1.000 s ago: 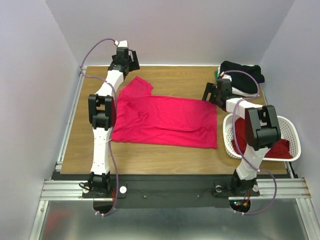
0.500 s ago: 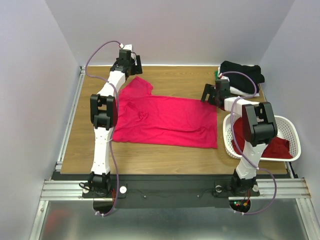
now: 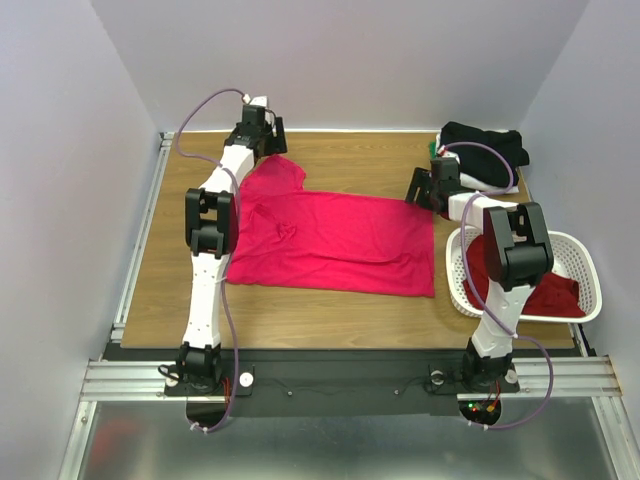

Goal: Fold and stack the t-shirts
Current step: Fold the tshirt

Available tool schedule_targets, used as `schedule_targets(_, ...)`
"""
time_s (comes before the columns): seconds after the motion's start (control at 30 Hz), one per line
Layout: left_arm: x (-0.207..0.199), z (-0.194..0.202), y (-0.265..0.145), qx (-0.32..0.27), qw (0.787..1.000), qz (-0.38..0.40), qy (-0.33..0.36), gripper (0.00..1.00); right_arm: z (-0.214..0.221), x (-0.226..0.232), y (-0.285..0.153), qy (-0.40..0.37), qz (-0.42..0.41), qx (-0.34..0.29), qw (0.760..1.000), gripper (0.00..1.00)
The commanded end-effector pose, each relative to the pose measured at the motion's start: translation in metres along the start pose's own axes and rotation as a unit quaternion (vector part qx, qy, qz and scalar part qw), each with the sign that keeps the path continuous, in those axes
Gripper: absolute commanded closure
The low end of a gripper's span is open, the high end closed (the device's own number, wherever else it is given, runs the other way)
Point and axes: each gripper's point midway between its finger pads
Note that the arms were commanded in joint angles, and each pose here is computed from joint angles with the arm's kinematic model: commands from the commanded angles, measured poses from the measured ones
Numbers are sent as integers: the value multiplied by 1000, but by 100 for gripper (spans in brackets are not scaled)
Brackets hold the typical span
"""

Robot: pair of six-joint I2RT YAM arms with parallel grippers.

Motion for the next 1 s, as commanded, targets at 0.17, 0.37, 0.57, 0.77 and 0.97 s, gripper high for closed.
schedule_targets(0.17, 4, 0, 3, 6, 999, -31, -39, 14, -1, 11, -3, 4, -30, 6, 1000, 22)
schedule_targets(0.37, 10, 9, 7, 19, 998, -49, -39, 19, 4, 10, 0, 2, -32, 11, 999, 22)
schedule_targets(0.57, 12, 21, 13, 36, 997, -57, -30, 21, 7, 10, 0, 2, -38, 13, 999, 22)
schedule_targets(0.77, 11, 26, 15, 43, 997, -55, -28, 30, 11, 13, 2, 0, -50, 20, 999, 22)
schedule_targets(0.97, 7, 28, 16, 42, 998, -42, -26, 74, 13, 14, 2, -1, -55, 21, 998, 22)
Point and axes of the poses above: each gripper's point midway between its finger pads, its own y axis out along the fingers, its own x axis along the line the jaws close on, z = x × y, and after that the axes turned 13 degrees about y, right-handed
